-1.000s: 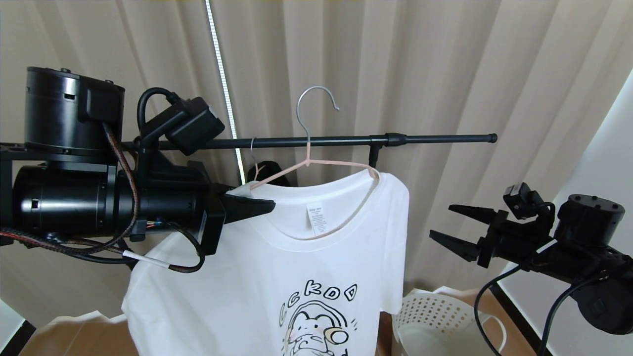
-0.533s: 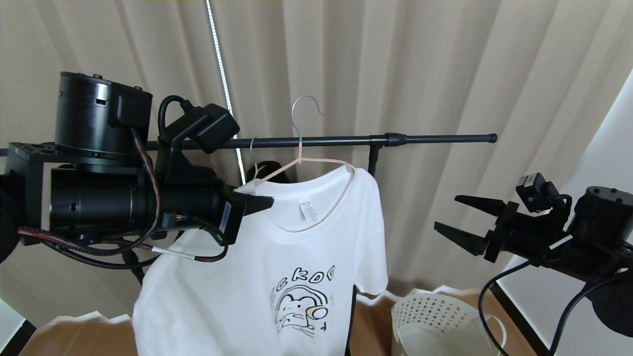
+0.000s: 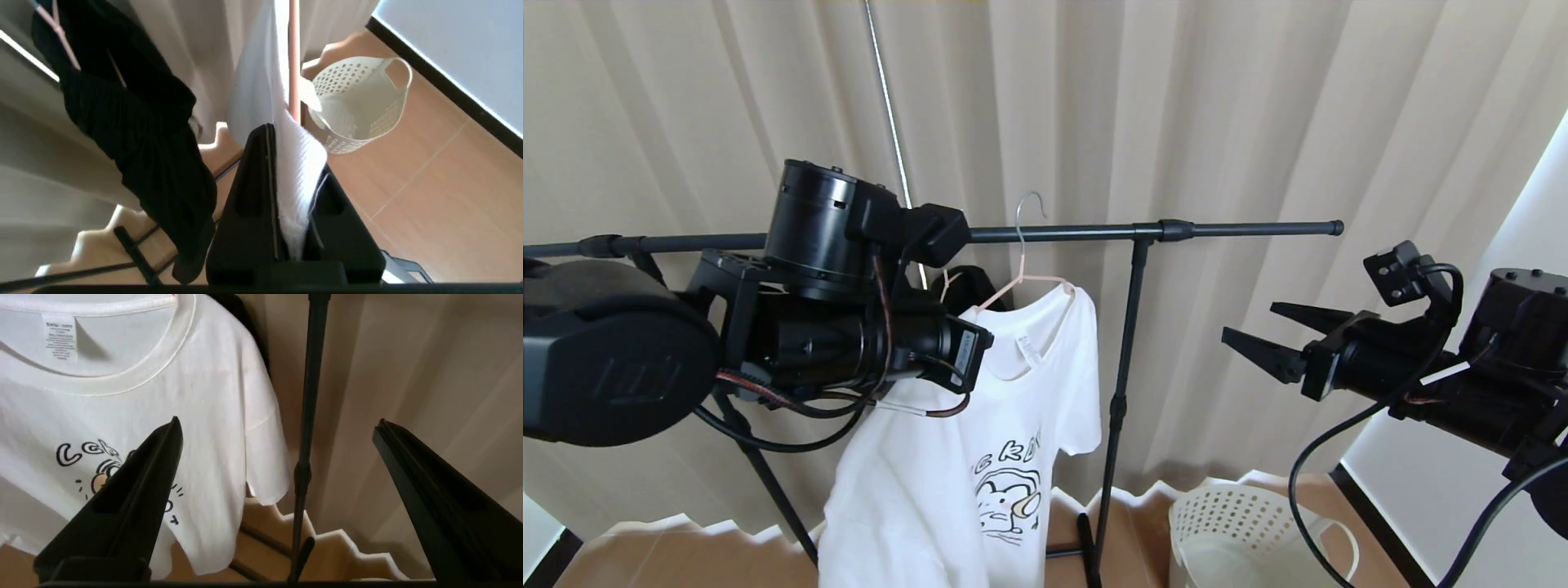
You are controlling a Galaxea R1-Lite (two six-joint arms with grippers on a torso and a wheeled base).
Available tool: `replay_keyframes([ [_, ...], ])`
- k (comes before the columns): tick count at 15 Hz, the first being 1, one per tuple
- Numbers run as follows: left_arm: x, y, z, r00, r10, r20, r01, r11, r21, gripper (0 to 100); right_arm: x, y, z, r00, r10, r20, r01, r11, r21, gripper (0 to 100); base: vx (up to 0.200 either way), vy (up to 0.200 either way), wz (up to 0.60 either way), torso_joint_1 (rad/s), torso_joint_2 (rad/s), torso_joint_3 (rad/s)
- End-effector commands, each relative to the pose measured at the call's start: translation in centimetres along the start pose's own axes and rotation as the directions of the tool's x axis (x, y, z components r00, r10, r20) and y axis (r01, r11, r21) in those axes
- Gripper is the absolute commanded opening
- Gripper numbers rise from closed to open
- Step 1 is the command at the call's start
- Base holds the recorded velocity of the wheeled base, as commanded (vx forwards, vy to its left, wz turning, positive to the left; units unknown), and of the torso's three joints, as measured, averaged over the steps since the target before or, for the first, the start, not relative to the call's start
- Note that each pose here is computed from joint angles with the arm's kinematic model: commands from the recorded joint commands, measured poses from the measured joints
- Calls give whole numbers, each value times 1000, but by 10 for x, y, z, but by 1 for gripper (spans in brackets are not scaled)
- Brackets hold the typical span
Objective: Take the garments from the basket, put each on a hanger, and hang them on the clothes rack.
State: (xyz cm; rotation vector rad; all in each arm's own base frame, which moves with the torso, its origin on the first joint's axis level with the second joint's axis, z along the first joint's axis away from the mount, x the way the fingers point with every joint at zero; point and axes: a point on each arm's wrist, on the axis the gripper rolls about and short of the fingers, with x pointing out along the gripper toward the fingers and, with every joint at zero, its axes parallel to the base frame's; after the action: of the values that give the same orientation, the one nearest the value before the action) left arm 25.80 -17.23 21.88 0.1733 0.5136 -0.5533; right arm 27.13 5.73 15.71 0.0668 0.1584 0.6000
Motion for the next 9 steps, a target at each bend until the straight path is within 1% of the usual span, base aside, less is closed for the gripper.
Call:
replay_keyframes([
  [1, 25, -5, 0, 999, 21, -29, -21, 1000, -22, 0, -4, 4, 11, 999, 5, 35, -4, 1000, -17, 100, 0, 0, 0, 0, 0, 0],
  [2, 28, -5, 1, 999, 28, -31, -29, 999, -31, 0, -4, 4, 11, 999, 5, 35, -4, 1000, -17, 100, 0, 0, 0, 0, 0, 0],
  [3, 39, -10, 2, 998, 44, -39, -46, 998, -50, 0, -4, 4, 11, 999, 5, 35, -4, 1000, -17, 100, 0, 0, 0, 0, 0, 0],
  [4, 47, -15, 5, 997, 74, -35, -77, 995, -71, 0, -4, 4, 10, 999, 2, 34, -1, 1000, -16, 100, 0, 0, 0, 0, 0, 0],
  [7, 74, -23, 14, 992, 126, -23, -128, 983, -133, 0, -4, 4, 9, 1000, 0, 30, 1, 1000, -15, 100, 0, 0, 0, 0, 0, 0],
  [9, 87, -26, 18, 988, 154, -17, -155, 978, -143, 0, -3, 4, 9, 1000, 0, 29, 1, 1000, -15, 100, 0, 0, 0, 0, 0, 0],
])
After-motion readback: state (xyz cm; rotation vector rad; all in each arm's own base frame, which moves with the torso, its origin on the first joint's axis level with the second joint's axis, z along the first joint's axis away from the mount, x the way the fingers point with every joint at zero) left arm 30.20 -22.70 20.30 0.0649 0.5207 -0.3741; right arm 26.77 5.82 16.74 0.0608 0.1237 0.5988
